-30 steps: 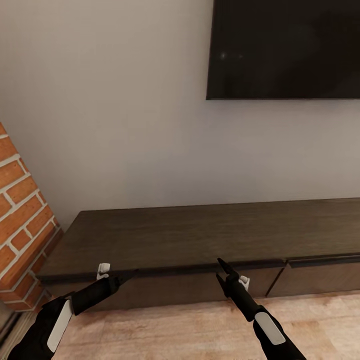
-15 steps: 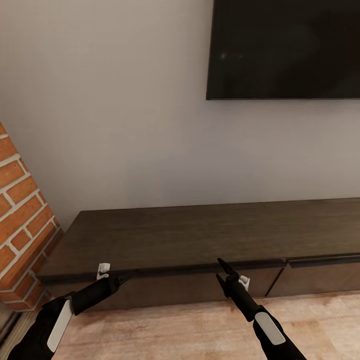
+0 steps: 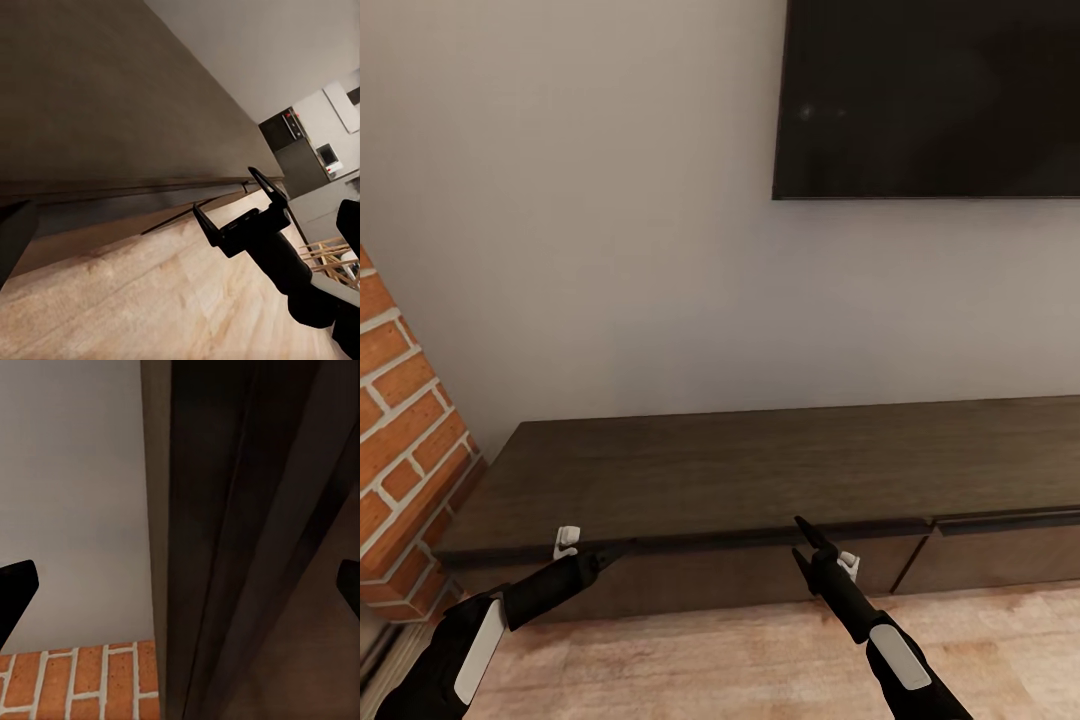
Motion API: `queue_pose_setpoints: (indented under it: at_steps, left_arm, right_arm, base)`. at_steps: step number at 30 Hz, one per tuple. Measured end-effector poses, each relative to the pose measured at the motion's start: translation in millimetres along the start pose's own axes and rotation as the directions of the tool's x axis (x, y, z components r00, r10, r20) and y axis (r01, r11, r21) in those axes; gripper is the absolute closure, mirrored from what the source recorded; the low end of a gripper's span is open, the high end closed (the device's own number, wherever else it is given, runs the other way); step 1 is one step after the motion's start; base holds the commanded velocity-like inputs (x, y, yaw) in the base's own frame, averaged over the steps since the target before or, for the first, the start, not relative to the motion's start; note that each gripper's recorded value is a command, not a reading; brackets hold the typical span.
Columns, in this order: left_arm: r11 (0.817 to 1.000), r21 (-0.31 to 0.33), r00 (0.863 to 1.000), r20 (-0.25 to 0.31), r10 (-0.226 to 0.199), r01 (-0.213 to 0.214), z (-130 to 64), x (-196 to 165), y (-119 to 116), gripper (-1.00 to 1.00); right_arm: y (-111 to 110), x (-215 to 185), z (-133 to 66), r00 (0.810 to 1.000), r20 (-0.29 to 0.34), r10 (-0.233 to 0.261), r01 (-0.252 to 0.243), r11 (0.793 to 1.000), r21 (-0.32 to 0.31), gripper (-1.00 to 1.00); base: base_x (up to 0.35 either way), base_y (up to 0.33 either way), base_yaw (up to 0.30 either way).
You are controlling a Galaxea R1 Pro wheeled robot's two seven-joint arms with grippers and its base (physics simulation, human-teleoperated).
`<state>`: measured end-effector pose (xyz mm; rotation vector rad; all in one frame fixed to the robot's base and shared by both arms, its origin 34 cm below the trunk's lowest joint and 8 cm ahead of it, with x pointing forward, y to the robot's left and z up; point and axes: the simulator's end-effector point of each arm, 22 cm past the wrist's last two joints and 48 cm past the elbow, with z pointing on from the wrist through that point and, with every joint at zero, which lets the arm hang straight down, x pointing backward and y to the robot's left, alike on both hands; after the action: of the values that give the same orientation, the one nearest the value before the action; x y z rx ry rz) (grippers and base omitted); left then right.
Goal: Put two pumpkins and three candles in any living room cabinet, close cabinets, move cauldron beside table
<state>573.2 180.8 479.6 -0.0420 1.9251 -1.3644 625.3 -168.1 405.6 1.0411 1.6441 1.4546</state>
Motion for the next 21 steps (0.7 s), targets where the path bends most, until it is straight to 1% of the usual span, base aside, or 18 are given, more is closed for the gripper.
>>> queue_pose_setpoints:
  at_steps: [21]
  left_arm:
    - [1.0, 0.0, 1.0, 0.0, 0.0, 0.0, 0.0, 0.0, 0.0, -1.0]
  right_arm:
    - [-0.8, 0.1, -0.1, 1.0, 0.0, 0.0, 0.0, 1.0, 0.003, -1.0]
  base:
    - [0.014, 0.008, 0.0]
